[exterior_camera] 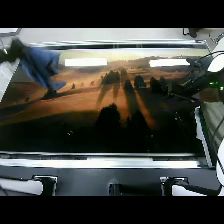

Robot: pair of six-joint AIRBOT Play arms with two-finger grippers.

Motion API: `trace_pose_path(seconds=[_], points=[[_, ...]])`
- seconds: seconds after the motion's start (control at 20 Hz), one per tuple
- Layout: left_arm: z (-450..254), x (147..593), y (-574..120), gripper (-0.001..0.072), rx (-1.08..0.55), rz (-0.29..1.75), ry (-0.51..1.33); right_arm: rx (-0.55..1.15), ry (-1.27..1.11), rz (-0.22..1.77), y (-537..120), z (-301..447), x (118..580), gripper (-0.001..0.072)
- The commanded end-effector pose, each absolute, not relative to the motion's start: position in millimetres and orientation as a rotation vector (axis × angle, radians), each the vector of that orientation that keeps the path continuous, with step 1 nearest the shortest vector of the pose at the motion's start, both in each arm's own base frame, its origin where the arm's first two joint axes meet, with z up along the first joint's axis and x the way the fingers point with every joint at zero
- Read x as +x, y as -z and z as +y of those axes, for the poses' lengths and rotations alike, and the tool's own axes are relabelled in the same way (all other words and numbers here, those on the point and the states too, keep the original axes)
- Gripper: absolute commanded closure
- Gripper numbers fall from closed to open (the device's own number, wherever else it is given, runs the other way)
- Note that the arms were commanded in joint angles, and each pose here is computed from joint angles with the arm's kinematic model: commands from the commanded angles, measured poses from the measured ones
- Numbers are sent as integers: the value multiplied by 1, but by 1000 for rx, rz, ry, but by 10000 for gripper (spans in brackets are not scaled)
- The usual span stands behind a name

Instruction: Fold the clothes and pants, and hang the long-sleeved shirts on hangers.

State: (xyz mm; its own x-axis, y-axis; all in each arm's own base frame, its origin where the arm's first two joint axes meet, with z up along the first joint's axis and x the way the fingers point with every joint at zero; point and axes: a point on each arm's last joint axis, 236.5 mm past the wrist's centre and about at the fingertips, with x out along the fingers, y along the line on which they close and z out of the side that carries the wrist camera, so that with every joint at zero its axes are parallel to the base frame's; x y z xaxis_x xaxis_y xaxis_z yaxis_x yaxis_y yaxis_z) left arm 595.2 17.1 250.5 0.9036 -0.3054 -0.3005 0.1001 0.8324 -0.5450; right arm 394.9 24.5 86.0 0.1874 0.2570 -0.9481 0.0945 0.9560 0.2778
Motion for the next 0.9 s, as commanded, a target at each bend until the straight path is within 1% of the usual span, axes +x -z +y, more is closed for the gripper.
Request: trace_pose_path(seconds=[0.0,0.05,0.15,0.25,0.35,0.45,0.55,0.65,0.7,0.75,0.8,0.85], points=[[-77,479,-386,688,-119,230,348,283,-122,1243,-122,24,401,27],[-102,447,-398,688,-98,243,380,279,-123,1207,-133,24,400,27],[-152,398,-403,688,-85,298,477,271,-123,1147,-152,25,397,26],[-203,364,-379,688,-62,419,597,264,-126,1114,-166,25,390,27],[-252,339,-334,687,-37,585,704,255,-126,1087,-178,25,384,27],[-293,324,-272,687,1,747,772,251,-129,1082,-185,26,377,27],[-323,322,-192,686,-8,910,766,249,-133,1113,-182,27,369,27],[-349,329,-111,678,-71,1038,714,247,-135,1134,-180,27,365,28],[-362,327,-77,444,-106,1113,713,247,-135,1135,-179,27,365,28],[-371,322,-53,22,-146,1202,716,249,-134,1139,-177,27,366,28],[-372,318,-38,-2,-179,1290,717,250,-135,1147,-175,27,367,28],[-361,321,-33,-2,-171,1350,713,252,-136,1169,-169,28,366,28]])
